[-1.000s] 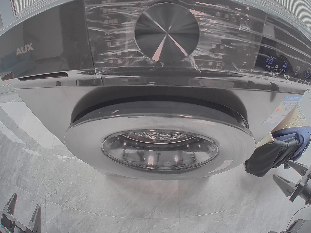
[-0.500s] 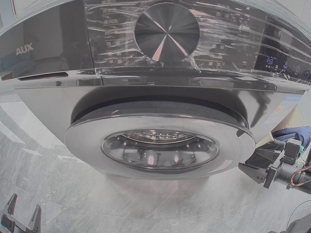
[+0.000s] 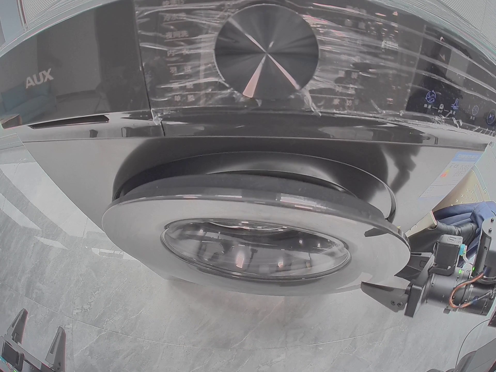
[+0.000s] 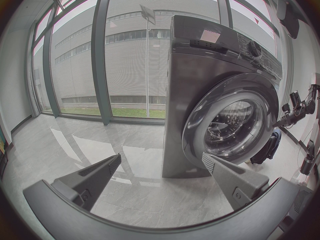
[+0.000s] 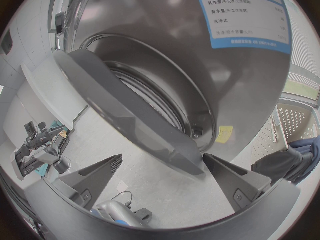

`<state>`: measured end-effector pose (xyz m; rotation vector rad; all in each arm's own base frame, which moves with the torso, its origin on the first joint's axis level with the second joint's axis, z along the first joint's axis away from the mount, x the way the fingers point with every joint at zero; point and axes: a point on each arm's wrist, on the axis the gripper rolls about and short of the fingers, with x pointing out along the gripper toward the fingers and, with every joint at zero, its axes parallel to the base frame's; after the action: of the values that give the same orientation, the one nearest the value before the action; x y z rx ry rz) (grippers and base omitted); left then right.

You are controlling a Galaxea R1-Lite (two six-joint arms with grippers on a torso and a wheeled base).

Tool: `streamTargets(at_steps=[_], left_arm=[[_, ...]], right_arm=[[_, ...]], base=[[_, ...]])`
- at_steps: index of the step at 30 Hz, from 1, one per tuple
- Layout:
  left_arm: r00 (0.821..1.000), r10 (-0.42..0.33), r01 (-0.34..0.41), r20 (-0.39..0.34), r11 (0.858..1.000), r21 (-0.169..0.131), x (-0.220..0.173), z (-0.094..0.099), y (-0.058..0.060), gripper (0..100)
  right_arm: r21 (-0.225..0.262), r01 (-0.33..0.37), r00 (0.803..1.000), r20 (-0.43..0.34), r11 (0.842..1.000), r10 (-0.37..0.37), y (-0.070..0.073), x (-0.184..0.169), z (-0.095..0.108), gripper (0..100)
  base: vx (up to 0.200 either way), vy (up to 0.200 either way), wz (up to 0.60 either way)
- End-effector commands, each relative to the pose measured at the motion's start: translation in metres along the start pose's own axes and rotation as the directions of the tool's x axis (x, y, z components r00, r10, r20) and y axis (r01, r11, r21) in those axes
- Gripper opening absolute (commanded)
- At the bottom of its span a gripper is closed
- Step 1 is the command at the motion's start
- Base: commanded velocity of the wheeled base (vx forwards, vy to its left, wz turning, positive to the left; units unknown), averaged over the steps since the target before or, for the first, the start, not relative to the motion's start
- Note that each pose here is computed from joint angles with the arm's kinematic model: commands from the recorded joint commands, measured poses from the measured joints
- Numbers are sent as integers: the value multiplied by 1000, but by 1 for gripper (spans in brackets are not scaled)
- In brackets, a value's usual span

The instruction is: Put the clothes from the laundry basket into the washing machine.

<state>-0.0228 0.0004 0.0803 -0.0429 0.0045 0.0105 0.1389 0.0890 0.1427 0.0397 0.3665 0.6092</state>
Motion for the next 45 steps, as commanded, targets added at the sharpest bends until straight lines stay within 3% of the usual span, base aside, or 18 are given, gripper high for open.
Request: streamTargets(at_steps=[1,8,14,17,19,22,29,38,45], left_arm=[[1000,1,-1,-5,1000,0,0,-4,0,100],[1000,0,0,-3,1000,0,0,-4,0,100],[1000,1,-1,-5,1000,0,0,-4,0,100],[1000,0,0,-3,1000,0,0,-4,0,100],[1000,1,-1,-5,1000,0,0,-4,0,100],[1000,1,-1,-5,1000,0,0,-4,0,100],[1000,1,-1,-5,1000,0,0,-4,0,100],[1000,1,-1,-5,1000,0,0,-4,0,100],[1000,1,-1,-5,1000,0,0,-4,0,100]], right_arm=[[-4,-2,1000,11,1000,2,0,-20,-12,100],[4,26,999,23,1000,-26,-3,-7,1,100],[9,50,998,25,999,-50,-10,15,16,100],[1,39,999,14,999,-39,-9,17,15,100],[-9,-25,1000,-11,1000,25,-2,15,9,100],[-19,-66,997,-36,998,65,3,6,-2,100],[-36,-62,998,-9,997,61,2,-10,-7,100],[-32,-50,999,-12,998,50,0,12,6,100],[-49,-113,991,-70,992,110,10,3,-13,100]], base=[[-200,0,0],[-200,0,0],[0,0,0],[0,0,0],[0,0,0],[0,0,0],[0,0,0],[-133,0,0],[0,0,0]])
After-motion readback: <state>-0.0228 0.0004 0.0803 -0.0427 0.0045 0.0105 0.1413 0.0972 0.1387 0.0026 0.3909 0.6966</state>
